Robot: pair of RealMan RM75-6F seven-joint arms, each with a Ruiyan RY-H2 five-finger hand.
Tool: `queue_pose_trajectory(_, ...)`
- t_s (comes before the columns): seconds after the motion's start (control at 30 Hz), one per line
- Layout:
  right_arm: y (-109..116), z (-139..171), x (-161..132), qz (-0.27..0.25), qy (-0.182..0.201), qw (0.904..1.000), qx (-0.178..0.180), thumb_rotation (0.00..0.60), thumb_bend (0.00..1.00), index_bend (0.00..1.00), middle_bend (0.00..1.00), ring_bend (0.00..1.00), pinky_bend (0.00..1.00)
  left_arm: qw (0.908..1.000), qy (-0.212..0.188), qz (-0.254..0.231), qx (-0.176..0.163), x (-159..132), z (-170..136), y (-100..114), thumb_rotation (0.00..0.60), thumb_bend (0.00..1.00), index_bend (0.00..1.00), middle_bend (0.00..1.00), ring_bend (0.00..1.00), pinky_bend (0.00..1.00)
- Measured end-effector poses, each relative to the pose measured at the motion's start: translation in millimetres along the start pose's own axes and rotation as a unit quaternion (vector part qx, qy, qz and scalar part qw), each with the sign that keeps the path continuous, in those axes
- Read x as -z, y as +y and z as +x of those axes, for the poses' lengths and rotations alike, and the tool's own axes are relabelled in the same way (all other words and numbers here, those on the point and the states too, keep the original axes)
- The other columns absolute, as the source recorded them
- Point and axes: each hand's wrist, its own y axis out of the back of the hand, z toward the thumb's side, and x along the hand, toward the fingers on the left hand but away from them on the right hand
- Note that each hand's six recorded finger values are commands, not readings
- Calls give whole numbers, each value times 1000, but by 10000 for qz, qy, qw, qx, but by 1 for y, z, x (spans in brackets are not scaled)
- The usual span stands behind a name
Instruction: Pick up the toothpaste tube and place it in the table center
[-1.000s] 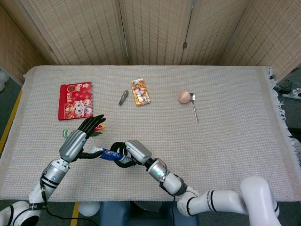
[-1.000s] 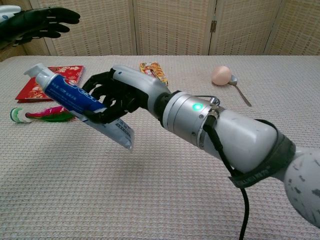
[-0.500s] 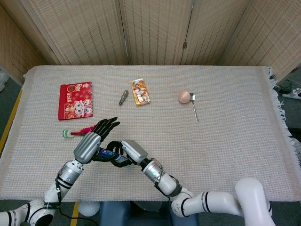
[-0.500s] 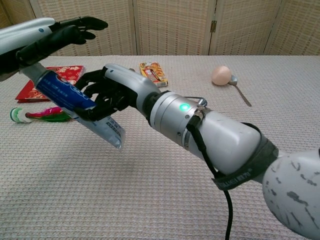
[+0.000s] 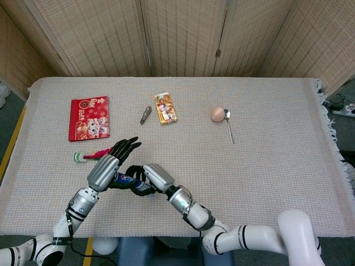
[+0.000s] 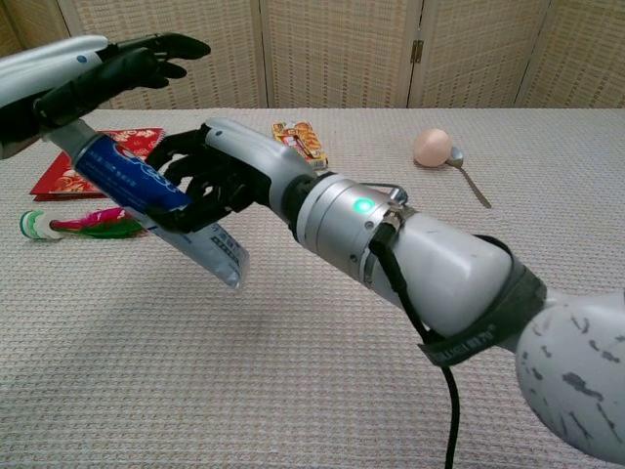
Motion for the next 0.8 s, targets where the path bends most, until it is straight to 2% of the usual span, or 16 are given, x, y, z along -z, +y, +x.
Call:
queue_pose_trajectory(0.17,20,10,11,588,-138,9981,-91,600,803,629,545,630,556,9999,87,80,-45,8,-4,11,56,47,0,1,0,0)
queue_pose_trajectory(0.27,36,18,18,1091,-295,9933,-256,600,803,629,545,624,556,9996,185,191,-3,16,-7,16,51,48,0,1,0,0)
queue_pose_trajectory(0.33,49,25,26,1523,-455,9864,-411,600,803,621,543,616,542,9992,257,299,38,22,-9,18,54,47,0,1,0,0)
queue_pose_trajectory(0.47,70,36,40,2304,-822,9670,-705,600,804,547,531,586,489,9972,419,615,95,36,-12,21,53,48,0,1,0,0)
queue_pose_trajectory(0.63,76,47,56,3061,-1234,9373,-1119,600,802,472,494,517,416,9938,639,900,126,50,-18,23,52,48,0,1,0,0)
queue_pose_trajectory(0.73,76,53,64,3339,-1475,9214,-1335,600,802,366,406,450,346,9922,734,996,151,56,-21,24,52,48,0,1,0,0)
queue_pose_trajectory(0.8,76,57,69,3504,-1619,9107,-1469,600,803,258,343,398,303,9912,776,1061,156,58,-23,24,53,48,0,1,0,0)
